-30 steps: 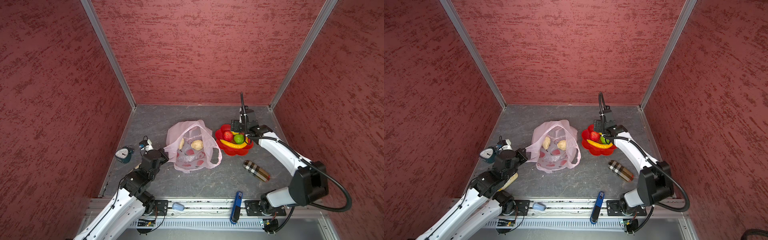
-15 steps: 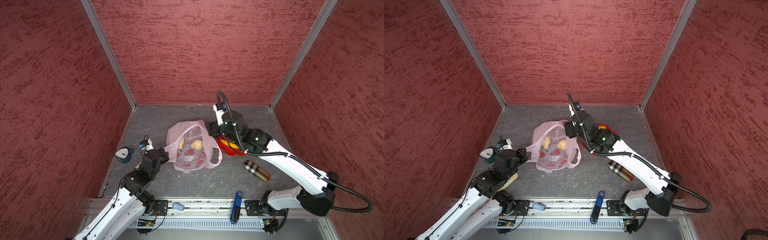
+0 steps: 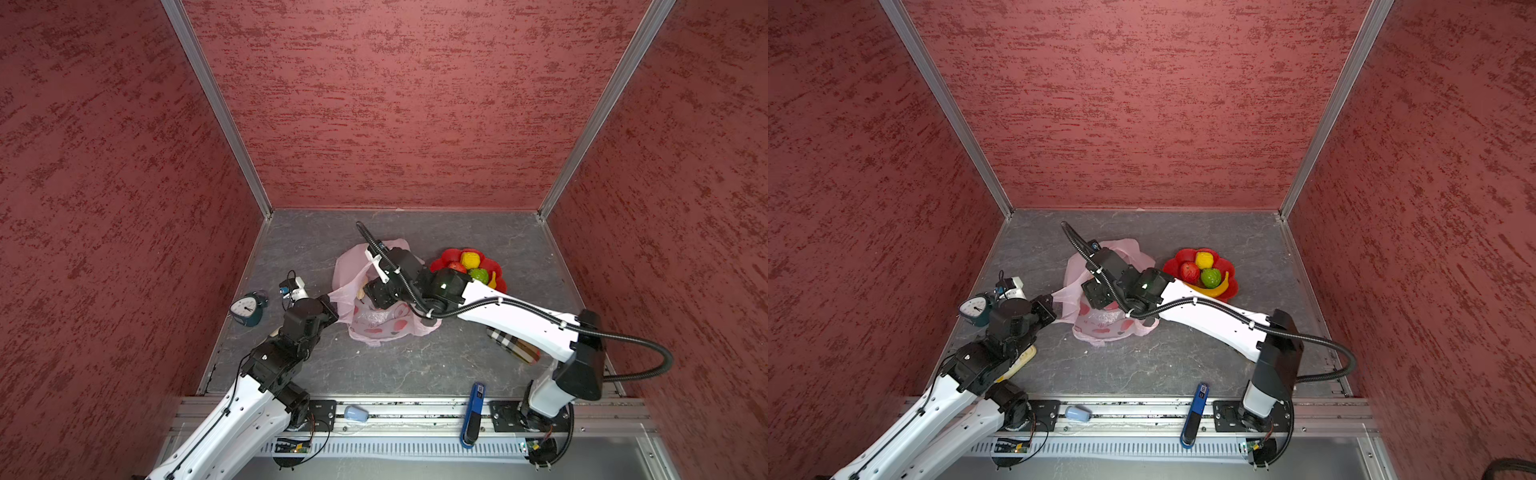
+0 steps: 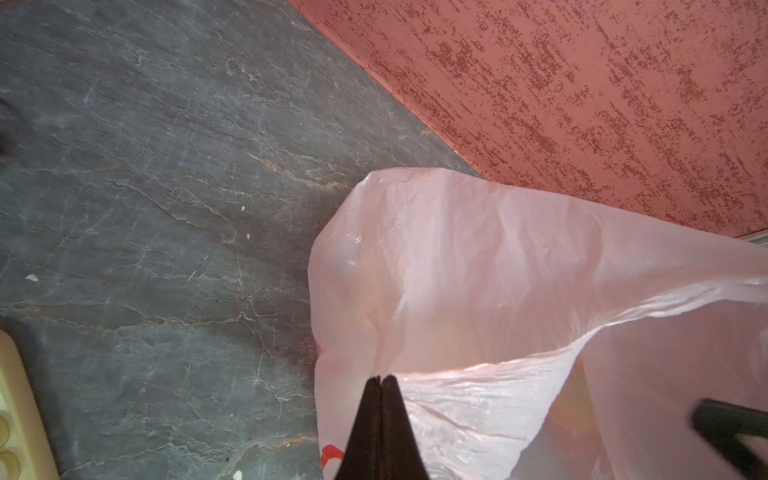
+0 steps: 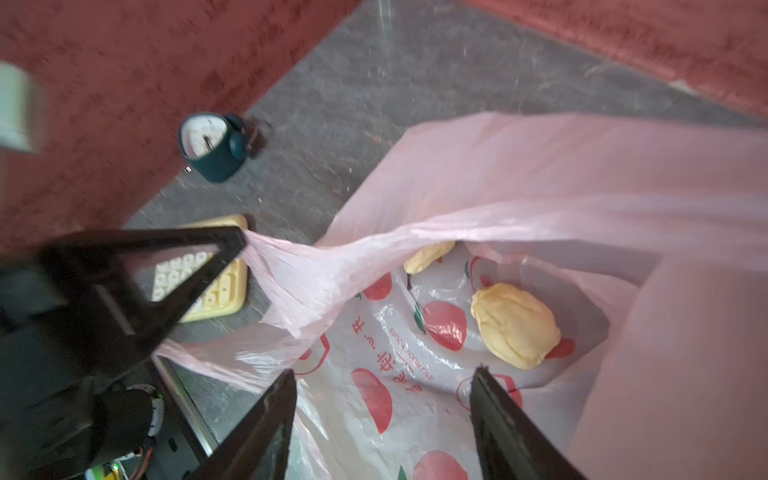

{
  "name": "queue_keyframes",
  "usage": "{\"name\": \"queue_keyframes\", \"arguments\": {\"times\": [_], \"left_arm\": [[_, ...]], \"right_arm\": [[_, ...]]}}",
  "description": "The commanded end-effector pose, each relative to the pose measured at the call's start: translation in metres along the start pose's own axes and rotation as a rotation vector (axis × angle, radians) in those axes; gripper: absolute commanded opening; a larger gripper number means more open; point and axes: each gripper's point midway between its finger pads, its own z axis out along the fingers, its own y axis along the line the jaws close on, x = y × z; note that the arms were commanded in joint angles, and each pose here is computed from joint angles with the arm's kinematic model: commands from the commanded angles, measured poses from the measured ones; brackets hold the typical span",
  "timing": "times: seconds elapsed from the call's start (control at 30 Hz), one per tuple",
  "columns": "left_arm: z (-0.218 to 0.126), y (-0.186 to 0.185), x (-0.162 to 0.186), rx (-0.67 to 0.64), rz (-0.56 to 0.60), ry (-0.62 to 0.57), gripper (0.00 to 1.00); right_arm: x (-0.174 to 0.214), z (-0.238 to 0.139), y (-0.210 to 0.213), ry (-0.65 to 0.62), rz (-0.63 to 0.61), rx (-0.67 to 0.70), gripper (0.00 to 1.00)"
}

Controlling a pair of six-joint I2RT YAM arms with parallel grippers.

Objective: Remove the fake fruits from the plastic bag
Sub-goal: 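Raise the right gripper off the plate and move it over the bag mouth, then lower the right gripper into the bag and close on the nearer beige fruit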

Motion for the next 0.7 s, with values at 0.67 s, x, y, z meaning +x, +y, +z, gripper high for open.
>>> {"name": "queue_keyframes", "arguments": {"times": [0.67], "left_arm": [[-0.002, -0.017, -0.007, 0.052, -0.009, -0.005, 0.04]], "right_arm": [[0.051, 0.092, -0.092, 0.126, 0.121, 0.238, 0.76]]}}
